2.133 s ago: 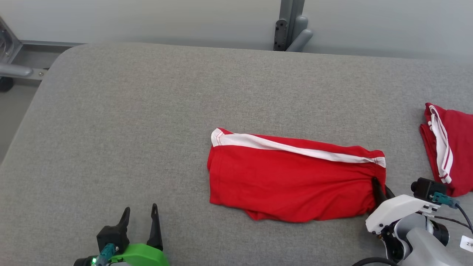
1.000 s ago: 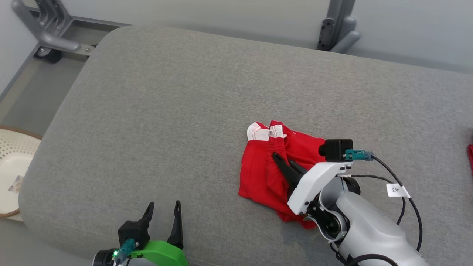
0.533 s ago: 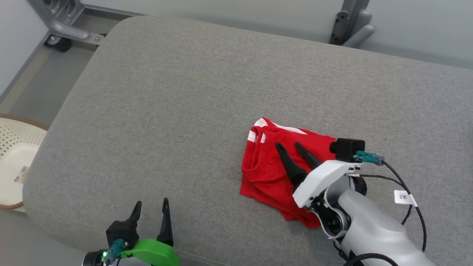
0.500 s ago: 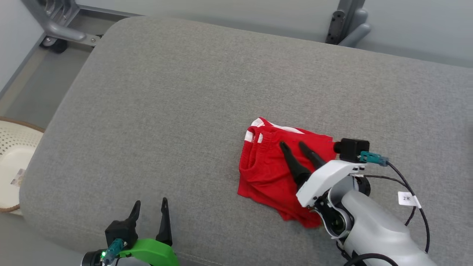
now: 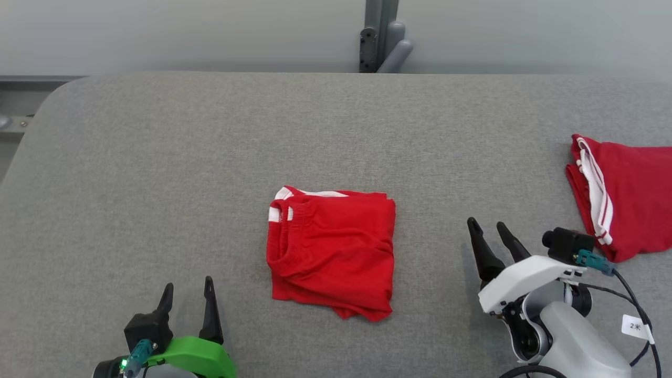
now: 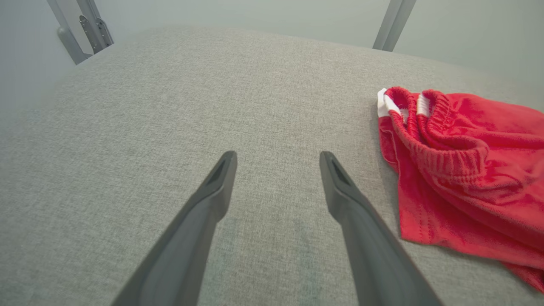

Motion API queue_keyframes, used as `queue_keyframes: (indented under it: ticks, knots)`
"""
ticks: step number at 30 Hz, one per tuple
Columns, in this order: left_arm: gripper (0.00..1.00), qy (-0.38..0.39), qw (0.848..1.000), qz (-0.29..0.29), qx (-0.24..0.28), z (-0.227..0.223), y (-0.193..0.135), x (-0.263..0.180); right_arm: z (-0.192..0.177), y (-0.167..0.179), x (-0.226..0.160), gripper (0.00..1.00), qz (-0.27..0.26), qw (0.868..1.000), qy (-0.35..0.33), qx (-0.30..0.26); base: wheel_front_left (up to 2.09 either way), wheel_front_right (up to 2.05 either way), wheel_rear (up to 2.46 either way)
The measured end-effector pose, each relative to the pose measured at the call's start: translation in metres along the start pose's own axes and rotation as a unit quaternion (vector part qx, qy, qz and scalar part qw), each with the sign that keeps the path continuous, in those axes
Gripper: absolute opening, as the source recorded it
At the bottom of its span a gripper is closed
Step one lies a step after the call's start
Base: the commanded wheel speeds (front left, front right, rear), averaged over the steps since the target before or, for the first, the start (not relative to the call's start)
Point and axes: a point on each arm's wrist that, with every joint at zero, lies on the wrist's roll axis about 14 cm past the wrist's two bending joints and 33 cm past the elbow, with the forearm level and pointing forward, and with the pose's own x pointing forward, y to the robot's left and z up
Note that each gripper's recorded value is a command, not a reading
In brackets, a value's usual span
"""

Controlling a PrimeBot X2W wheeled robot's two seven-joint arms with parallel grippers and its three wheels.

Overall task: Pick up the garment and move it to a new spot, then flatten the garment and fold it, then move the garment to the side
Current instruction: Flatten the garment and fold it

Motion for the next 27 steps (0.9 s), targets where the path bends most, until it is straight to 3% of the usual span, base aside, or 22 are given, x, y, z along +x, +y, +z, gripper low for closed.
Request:
queue_keyframes:
  ticks: [9,18,27]
  knots:
    - [1.0,-0.003,0.999,-0.031,0.008,0.003,-0.02,0.007,0.022,-0.031,-0.036,1.0,-0.045,0.996,-0.044,-0.058,0.0,0.0,0.0]
    - [1.0,-0.019,0.999,-0.034,0.017,0.012,-0.02,0.008,0.061,-0.023,-0.059,1.0,-0.049,0.983,-0.116,-0.137,0.0,0.0,0.0]
    - [1.0,-0.033,0.998,-0.036,0.028,0.02,-0.018,0.004,0.064,-0.023,-0.082,1.0,-0.064,0.977,-0.133,-0.154,0.0,0.0,0.0]
